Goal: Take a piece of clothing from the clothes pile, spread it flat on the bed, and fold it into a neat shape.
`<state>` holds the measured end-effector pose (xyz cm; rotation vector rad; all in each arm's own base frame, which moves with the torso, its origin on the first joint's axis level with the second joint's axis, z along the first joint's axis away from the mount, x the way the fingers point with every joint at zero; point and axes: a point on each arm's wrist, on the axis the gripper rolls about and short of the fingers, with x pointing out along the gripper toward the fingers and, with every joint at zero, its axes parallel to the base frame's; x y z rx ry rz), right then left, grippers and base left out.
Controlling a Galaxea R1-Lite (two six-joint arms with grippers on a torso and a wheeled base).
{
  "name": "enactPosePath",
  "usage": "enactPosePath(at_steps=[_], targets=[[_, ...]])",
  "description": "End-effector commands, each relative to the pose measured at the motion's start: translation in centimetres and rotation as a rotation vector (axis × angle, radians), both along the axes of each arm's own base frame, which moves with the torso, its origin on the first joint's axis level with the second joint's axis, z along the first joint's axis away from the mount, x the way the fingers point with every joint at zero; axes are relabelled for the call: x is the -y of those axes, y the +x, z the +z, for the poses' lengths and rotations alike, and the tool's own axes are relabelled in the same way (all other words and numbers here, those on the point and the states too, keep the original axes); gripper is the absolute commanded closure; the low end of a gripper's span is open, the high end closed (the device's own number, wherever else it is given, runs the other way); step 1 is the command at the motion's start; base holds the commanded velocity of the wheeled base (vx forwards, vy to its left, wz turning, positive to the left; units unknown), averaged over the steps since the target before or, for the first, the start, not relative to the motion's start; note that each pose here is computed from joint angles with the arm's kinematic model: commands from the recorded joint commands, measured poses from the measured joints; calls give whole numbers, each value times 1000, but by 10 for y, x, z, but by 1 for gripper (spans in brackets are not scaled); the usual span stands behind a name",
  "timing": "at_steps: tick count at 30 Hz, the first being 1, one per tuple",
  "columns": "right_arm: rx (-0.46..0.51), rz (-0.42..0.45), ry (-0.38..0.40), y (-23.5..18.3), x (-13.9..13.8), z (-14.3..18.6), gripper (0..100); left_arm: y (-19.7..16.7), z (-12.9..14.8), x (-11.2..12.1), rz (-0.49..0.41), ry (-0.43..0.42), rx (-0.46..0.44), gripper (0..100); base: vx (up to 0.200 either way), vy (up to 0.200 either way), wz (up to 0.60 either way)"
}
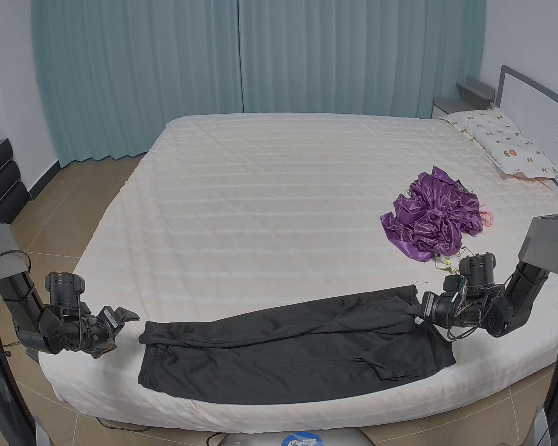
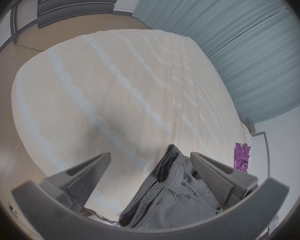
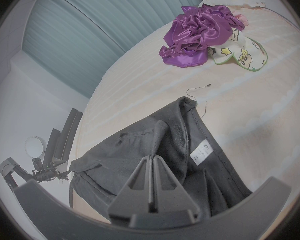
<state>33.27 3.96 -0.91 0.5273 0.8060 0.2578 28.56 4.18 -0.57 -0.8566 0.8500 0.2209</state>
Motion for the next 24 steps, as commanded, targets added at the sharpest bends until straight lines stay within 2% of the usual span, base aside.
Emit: enactPosePath(at_steps=[1, 5, 6, 11, 14, 17, 24], targets=[[-19, -2, -10, -5, 4, -4, 100, 0, 0, 0, 2, -1, 1, 0, 0, 0, 0], [-26, 18, -33, -10, 3, -7, 100, -1, 1, 1, 0, -2, 0, 0, 0, 0, 0], [-25, 21, -35, -10, 3, -7, 0, -1, 1, 1, -2, -3, -2, 0, 0, 0, 0], [-15, 9, -28, -11, 3, -1, 0, -2, 0, 5, -12, -4, -6, 0, 0, 0, 0], [14, -11, -8, -16, 4, 13, 0, -1, 2, 15, -24, -8, -4, 0, 0, 0, 0], [19, -79, 72, -24, 0, 32, 0, 2, 5, 32, -24, -43, -6, 0, 0, 0, 0], [-36, -227, 119, -47, -12, 41, 0, 9, 4, 51, -24, 8, 0, 0, 0, 0, 0]])
